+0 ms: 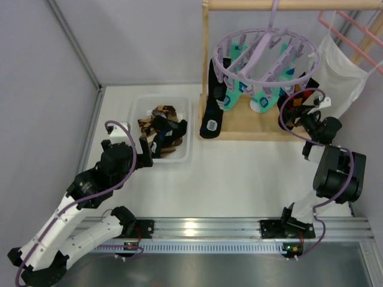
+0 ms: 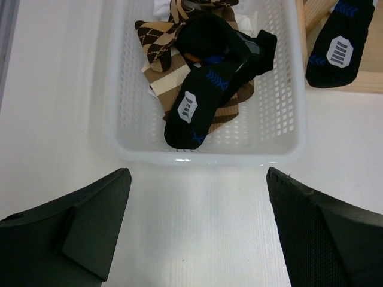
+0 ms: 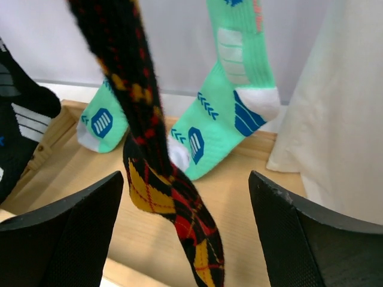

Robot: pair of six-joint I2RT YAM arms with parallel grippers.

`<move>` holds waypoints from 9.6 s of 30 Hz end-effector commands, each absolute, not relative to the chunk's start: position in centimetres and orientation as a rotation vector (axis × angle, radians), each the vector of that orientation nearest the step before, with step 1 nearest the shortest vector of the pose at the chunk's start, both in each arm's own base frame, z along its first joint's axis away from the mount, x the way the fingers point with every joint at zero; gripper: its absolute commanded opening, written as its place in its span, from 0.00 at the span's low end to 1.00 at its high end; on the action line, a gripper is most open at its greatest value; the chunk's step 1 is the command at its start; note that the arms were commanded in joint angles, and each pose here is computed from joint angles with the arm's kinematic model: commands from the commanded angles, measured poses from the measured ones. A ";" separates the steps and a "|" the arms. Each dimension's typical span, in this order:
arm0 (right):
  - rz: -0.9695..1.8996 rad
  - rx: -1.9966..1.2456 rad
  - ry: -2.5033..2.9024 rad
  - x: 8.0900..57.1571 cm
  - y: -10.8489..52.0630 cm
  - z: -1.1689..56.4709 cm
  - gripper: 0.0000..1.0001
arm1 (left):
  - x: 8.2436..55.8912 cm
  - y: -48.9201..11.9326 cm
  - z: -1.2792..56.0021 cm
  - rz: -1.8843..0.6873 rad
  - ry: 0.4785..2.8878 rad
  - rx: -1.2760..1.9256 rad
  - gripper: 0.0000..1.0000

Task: Remove the socks clipped to the hanger

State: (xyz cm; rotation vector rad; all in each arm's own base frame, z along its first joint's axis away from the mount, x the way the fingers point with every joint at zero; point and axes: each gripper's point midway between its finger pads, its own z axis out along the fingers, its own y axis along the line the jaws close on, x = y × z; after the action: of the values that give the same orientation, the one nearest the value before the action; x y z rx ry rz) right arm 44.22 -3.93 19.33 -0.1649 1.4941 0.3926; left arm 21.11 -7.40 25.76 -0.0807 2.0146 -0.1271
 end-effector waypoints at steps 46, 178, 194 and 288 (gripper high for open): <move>0.261 -0.197 1.531 31.0 25.3 27.2 0.00 | 26.0 -37.5 51.4 -0.592 1.627 0.463 0.99; 0.132 -0.456 1.512 26.8 32.0 26.3 0.00 | 34.1 -36.4 44.7 -0.402 1.729 0.383 0.68; 0.153 -0.501 1.511 26.1 32.9 25.7 0.00 | 35.5 -38.6 44.3 -0.433 1.692 0.445 0.47; 0.384 -0.278 1.328 37.7 1.7 28.4 0.99 | 22.9 -6.7 29.2 -0.012 1.899 -0.117 0.98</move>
State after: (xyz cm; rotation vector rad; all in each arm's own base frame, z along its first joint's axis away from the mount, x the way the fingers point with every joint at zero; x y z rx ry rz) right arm 37.85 1.30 22.33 -0.1106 1.5923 0.3280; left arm 22.47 -6.11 28.83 -0.1246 1.9163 0.0188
